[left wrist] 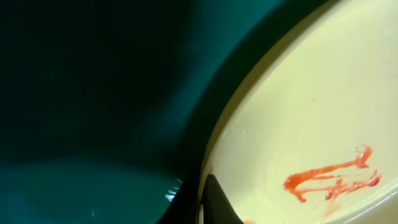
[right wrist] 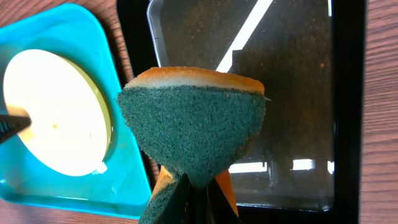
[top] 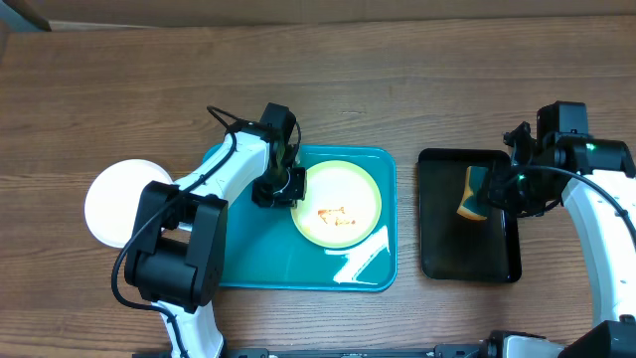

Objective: Clean dirty plates on tray and stack at the side
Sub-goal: 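Move the left gripper to the yellowish plate and grip its rim, then dip and press the sponge in the black tray water with the right gripper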

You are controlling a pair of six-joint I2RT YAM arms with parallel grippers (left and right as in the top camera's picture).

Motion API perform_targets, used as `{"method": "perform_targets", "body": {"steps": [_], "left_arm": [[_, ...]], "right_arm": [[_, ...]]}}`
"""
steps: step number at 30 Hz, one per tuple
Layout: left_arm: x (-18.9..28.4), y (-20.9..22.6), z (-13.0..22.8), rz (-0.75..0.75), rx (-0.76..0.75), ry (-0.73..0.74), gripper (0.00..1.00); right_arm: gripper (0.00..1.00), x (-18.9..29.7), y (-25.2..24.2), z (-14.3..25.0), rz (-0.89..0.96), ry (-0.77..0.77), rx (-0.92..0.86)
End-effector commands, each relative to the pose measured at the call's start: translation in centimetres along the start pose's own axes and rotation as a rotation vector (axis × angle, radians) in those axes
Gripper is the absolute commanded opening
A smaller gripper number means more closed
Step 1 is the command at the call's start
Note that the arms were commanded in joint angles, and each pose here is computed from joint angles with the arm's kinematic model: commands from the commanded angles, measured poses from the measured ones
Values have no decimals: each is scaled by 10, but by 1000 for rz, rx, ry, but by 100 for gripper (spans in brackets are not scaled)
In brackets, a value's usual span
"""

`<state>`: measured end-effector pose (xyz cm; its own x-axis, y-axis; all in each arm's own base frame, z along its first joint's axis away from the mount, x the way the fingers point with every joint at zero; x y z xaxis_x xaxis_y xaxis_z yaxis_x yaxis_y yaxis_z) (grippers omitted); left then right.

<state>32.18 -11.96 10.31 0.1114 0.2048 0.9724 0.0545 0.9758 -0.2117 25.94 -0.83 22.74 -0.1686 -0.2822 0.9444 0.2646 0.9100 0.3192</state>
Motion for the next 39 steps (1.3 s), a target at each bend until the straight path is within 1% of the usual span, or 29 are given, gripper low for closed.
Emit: {"method": "perform_targets", "body": {"steps": [1, 5, 7, 9, 13, 19, 23, 25, 28, 30, 35, 39], "left_arm": [[-4, 9, 9, -62, 123, 47, 4], [-4, 10, 14, -71, 130, 78, 4], [-4, 10, 14, -72, 132, 81, 4], [-4, 10, 14, -72, 131, 77, 4], [-4, 9, 13, -70, 128, 70, 4], [-4, 9, 13, -71, 129, 76, 4], [-4, 9, 13, -70, 128, 73, 4], [-4, 9, 13, -70, 128, 73, 4], [-4, 9, 13, -71, 129, 75, 4], [-4, 9, 13, -71, 129, 74, 4], [-4, 9, 13, -71, 129, 75, 4], [-4, 10, 14, -72, 130, 79, 4]], "right_arm": [[4, 2, 6, 1, -35, -5, 19], [4, -6, 13, -3, -39, -7, 51], [4, -18, 16, -7, -3, 12, 75], [4, -31, 19, -9, 34, 44, 85], [4, -66, 25, -10, 89, 157, 94], [4, -120, 12, -18, 212, 263, 4], [4, -153, 0, -25, 234, 304, -23], [4, -162, -3, -27, 231, 310, -29], [4, -162, 0, -33, 213, 280, -23], [4, -153, 5, -40, 207, 263, -21], [4, -114, 24, -59, 197, 234, -7], [4, -74, 35, -63, 187, 149, -23]]}}
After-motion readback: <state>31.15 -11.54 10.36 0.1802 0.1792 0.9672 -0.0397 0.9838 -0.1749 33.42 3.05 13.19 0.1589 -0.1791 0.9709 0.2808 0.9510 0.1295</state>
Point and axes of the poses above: each gripper's point midway between its finger pads, its own x axis back along the fingers, its own y axis along the line the jaws close on, z = x × y, the point moved 10 cm from there along x, back along the fingers, and after that the axes turned 3 degrees about -x, right-handed, at the moved point
